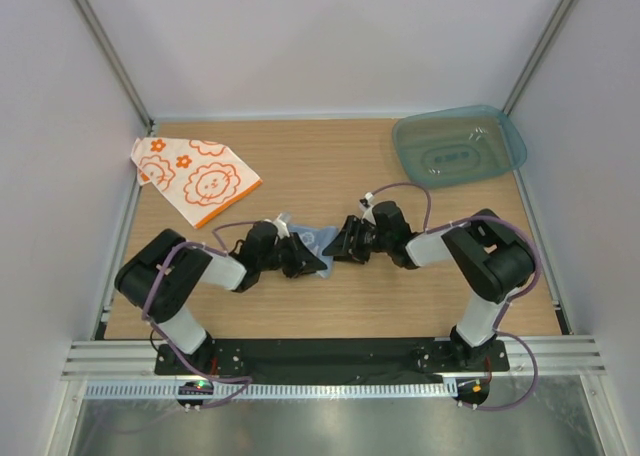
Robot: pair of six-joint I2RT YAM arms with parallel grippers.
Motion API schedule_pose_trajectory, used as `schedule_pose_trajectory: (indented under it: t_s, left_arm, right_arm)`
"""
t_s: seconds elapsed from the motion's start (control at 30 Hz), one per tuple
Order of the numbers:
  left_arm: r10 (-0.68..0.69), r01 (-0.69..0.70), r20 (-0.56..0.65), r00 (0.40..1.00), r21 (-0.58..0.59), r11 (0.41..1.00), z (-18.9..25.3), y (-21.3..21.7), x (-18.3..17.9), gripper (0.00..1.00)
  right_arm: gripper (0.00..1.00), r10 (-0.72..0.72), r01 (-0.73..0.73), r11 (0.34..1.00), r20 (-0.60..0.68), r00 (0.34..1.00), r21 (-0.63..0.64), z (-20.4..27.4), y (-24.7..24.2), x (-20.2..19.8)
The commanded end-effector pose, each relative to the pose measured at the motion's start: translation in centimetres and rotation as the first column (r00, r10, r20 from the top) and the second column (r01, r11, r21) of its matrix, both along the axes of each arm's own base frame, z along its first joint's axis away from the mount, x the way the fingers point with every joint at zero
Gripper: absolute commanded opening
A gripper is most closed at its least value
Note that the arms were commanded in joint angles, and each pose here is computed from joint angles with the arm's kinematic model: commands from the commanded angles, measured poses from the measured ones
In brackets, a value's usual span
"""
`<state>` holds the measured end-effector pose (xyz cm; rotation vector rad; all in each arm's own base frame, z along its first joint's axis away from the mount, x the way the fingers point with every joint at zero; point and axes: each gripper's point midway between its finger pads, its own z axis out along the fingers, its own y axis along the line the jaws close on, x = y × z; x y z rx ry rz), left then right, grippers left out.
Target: Roll the towels
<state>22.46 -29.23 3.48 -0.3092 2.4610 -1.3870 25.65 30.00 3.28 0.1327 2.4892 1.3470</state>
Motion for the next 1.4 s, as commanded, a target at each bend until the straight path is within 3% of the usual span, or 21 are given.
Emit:
schedule_pose_trajectory:
  t_s: [0.0, 0.17, 0.2, 0.23, 0.33, 0.6, 0.7, 0.83, 1.0, 1.2, 1.37]
  left_arm:
    - [-0.011, 0.012, 0.008, 1.000, -0.041, 0.999, 0.5, -0.2, -0.2, 0.00]
    - [-0.025, 0.026, 0.022, 0.999, -0.054, 0.998, 0.9, -0.2, -0.4, 0.00]
    - [-0.029, 0.030, 0.024, 0.999, -0.052, 0.998, 0.9, -0.2, -0.5, 0.00]
    - [-0.029, 0.030, 0.026, 0.999, -0.046, 0.998, 0.8, -0.1, -0.5, 0.00]
    - [-0.036, 0.035, 0.024, 0.999, 0.023, 0.999, 0.0, 0.5, -0.7, 0.07]
    - [-0.072, 0.028, 0.130, 0.989, 0.314, 0.949, 1.0, 2.6, -0.8, 0.37]
    - [-0.101, 0.017, 0.185, 0.978, 0.407, 0.913, 2.4, 3.0, -0.6, 0.43]
    - [-0.150, -0.049, 0.310, 0.939, 0.550, 0.834, 4.7, 3.5, -0.5, 0.44]
    - [-0.318, -0.126, 0.481, 0.817, 0.688, 0.715, 8.2, 0.8, -2.0, 0.44]
    - [-0.449, -0.160, 0.506, 0.736, 0.775, 0.611, 7.6, -2.7, -3.0, 0.47]
    - [-0.523, -0.162, 0.473, 0.709, 0.831, 0.532, 5.8, -4.6, -3.1, 0.49]
  right_arm:
    - [0.50, -0.007, 0.005, 1.000, 0.056, 0.998, 0.021, 0.5, 1.1, 1.2]
    - [0.34, -0.007, 0.005, 1.000, 0.070, 0.998, 0.031, 0.4, 1.6, 1.4]
    - [0.24, -0.007, 0.004, 0.999, 0.071, 0.997, 0.033, 0.5, 1.7, 1.4]
    - [0.20, -0.009, 0.007, 0.999, 0.071, 0.997, 0.034, 0.5, 1.7, 1.4]
    - [0.15, -0.017, 0.017, 1.000, 0.054, 0.998, 0.000, 0.5, 1.3, 1.2]
    - [0.11, -0.059, 0.059, 0.980, 0.004, 0.998, -0.189, -0.4, -1.5, 0.2]
    - [0.11, -0.075, 0.065, 0.966, -0.030, 0.997, -0.251, -1.1, -2.5, -0.6]
    - [0.11, -0.097, 0.075, 0.931, -0.046, 0.994, -0.358, -0.9, -3.8, -1.3]
    - [0.11, -0.094, 0.055, 0.899, -0.069, 0.993, -0.435, 0.0, -4.2, -1.9]
    - [0.13, -0.103, 0.057, 0.886, -0.077, 0.992, -0.460, 1.6, -3.9, -1.8]
    - [0.14, -0.091, 0.044, 0.891, -0.081, 0.993, -0.451, 2.7, -3.2, -1.7]
